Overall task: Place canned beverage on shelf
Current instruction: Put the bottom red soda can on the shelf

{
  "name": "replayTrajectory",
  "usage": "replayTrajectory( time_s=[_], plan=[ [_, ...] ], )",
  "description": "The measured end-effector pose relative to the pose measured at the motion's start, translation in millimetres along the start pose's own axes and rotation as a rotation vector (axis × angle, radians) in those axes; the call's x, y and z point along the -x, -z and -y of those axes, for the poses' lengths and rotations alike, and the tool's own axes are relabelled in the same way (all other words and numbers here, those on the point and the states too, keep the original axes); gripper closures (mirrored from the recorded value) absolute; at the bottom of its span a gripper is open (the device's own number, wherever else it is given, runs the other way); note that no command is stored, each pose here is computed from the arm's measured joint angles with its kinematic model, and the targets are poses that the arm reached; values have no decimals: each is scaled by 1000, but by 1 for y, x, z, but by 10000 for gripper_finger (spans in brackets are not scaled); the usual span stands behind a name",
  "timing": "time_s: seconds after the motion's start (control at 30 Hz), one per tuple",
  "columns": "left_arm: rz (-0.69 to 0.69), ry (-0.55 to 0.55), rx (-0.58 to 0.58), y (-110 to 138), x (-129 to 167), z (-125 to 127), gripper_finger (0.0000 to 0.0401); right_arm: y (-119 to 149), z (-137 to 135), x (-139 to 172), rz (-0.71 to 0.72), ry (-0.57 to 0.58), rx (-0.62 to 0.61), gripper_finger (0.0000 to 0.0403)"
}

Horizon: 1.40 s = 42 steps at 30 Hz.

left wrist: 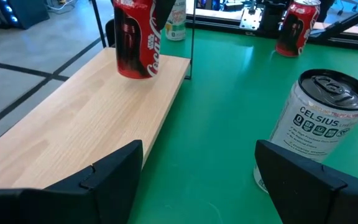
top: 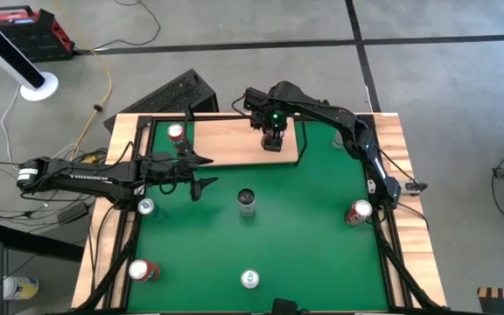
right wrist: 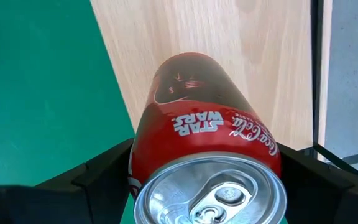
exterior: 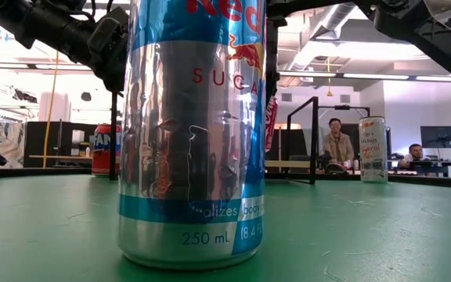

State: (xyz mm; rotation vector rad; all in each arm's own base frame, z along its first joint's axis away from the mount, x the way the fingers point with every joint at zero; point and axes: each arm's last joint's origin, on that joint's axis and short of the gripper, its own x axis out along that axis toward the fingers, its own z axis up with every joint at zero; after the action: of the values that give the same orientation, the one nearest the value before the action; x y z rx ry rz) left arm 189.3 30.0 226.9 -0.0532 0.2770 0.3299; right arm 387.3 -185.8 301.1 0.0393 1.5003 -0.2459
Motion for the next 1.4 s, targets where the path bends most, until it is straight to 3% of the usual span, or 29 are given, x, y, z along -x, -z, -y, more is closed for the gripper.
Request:
replayTrajectory(
  time_s=[1.03, 1.4],
  plan=[
    [6, 7, 4, -1, 0, 0, 104, 2, 7, -2, 8, -57, -31, 46],
    [6, 6, 9, -1, 0, 0, 104, 7, 21, -4, 0, -44, -126, 45]
  ],
)
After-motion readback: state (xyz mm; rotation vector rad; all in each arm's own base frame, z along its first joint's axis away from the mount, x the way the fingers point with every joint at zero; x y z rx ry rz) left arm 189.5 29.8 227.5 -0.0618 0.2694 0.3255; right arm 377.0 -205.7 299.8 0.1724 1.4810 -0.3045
